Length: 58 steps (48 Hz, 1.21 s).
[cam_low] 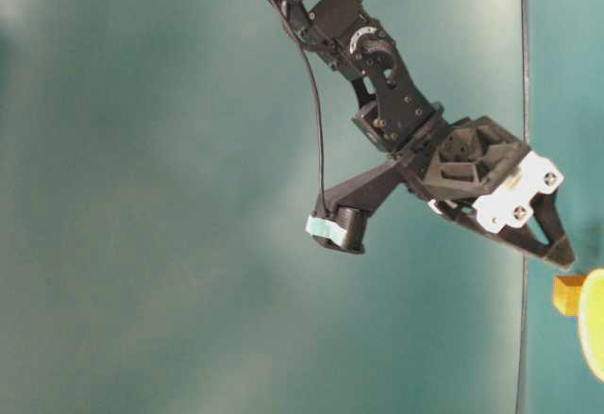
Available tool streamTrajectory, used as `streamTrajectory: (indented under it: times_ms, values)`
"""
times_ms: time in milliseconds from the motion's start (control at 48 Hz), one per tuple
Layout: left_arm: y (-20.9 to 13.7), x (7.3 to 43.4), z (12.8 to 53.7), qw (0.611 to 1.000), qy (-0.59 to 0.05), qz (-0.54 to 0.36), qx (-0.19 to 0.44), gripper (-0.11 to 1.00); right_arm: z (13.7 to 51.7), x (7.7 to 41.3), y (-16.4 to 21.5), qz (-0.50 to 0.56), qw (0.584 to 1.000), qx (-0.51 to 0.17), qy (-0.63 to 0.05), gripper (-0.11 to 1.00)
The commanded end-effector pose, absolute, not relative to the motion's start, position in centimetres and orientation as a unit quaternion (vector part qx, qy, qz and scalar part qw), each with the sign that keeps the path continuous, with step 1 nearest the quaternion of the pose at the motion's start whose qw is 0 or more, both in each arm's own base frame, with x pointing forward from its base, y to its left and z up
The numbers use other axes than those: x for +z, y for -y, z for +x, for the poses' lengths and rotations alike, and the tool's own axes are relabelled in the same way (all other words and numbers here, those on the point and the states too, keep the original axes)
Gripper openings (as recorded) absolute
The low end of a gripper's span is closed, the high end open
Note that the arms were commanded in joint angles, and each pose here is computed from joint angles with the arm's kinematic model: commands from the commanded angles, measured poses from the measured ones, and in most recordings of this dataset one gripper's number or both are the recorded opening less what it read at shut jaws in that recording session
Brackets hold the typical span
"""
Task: Move the block toward the cup with right arm.
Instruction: 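Lower the open right gripper around the orange cube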
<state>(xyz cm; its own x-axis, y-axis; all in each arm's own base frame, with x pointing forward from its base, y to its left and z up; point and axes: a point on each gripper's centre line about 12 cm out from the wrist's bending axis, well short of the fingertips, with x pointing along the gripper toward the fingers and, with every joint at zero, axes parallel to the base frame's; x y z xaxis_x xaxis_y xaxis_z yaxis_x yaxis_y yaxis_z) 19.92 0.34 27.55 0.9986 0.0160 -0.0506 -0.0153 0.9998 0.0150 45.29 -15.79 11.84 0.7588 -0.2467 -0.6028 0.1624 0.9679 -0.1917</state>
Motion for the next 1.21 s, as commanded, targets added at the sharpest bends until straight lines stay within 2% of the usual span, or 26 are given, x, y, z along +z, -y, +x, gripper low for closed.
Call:
streamTrajectory:
  times_ms: [0, 562, 1187]
  values:
    - [-0.4, 28.3, 20.2, 1.0, -0.015, 0.01, 0.008, 0.08, 45.8, 14.4, 16.6, -0.07, 0.946, -0.119, -0.294, 0.63]
    - [-0.4, 28.2, 20.2, 1.0, -0.016, 0.01, 0.008, 0.08, 47.9, 13.0, 16.8, -0.064, 0.951, -0.115, -0.279, 0.63]
    - [-0.3, 28.3, 20.2, 1.0, -0.015, 0.01, 0.008, 0.08, 48.2, 11.8, 17.2, -0.062, 0.951, -0.116, -0.279, 0.63]
